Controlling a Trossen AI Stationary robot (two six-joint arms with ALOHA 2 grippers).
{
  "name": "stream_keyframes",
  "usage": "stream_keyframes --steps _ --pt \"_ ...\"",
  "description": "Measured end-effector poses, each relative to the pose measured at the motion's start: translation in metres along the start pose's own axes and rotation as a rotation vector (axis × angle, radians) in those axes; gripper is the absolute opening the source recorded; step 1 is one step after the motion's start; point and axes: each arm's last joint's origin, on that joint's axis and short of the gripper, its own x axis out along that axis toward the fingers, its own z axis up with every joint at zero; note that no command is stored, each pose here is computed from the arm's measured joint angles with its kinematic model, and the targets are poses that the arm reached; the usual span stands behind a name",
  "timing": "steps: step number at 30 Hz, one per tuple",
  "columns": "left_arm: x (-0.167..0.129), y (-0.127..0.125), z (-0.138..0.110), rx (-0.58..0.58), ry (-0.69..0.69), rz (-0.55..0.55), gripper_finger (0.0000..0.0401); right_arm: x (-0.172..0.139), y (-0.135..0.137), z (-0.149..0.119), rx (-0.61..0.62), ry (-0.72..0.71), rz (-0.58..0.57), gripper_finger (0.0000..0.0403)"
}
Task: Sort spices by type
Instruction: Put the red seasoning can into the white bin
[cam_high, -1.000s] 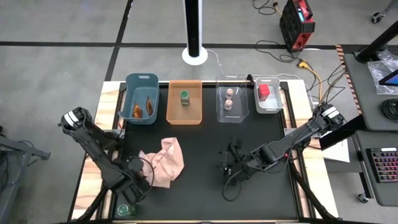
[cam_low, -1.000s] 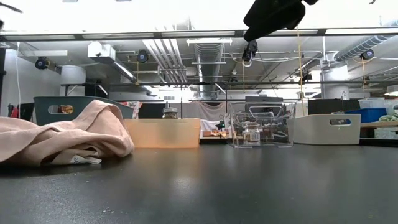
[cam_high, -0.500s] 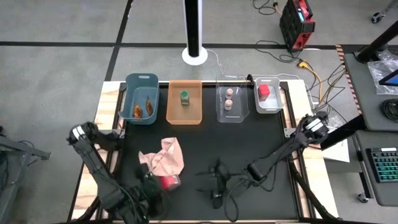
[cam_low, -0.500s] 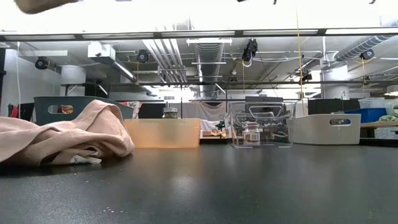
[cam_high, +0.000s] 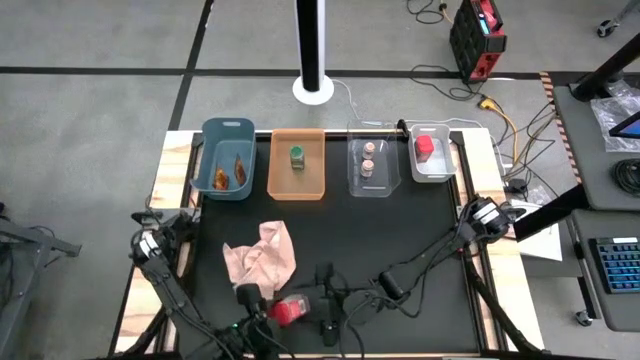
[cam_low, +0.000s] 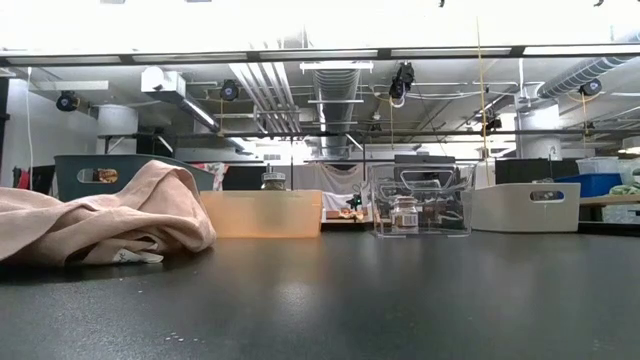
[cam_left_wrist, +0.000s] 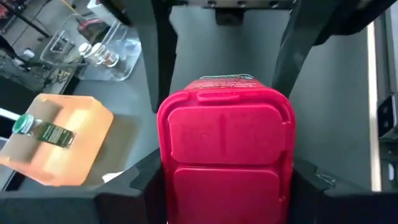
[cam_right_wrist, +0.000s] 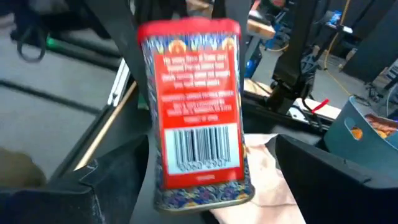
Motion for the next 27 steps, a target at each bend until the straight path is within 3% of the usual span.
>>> stream_keyframes --steps 5,12,21,27 --pt "-0.001 -0.009 0.006 0.020 -0.008 -0.015 0.0195 0.000 0.002 -0.001 -0.016 0.006 0.080 0.0312" --pt "0.000 -0.010 0.007 0.023 -0.026 -0.004 0.0201 0.000 0.002 0.000 -0.024 0.001 0.099 0.0195" --pt "0.001 -0.007 0.007 0.034 -0.115 0.071 0.0257 -0.006 -0.003 -0.002 -0.021 0.097 0.065 0.0187" --pt "0.000 -0.003 0.007 0.058 -0.139 0.106 0.0278 -0.022 -0.010 -0.007 -0.010 0.259 -0.054 0.0187"
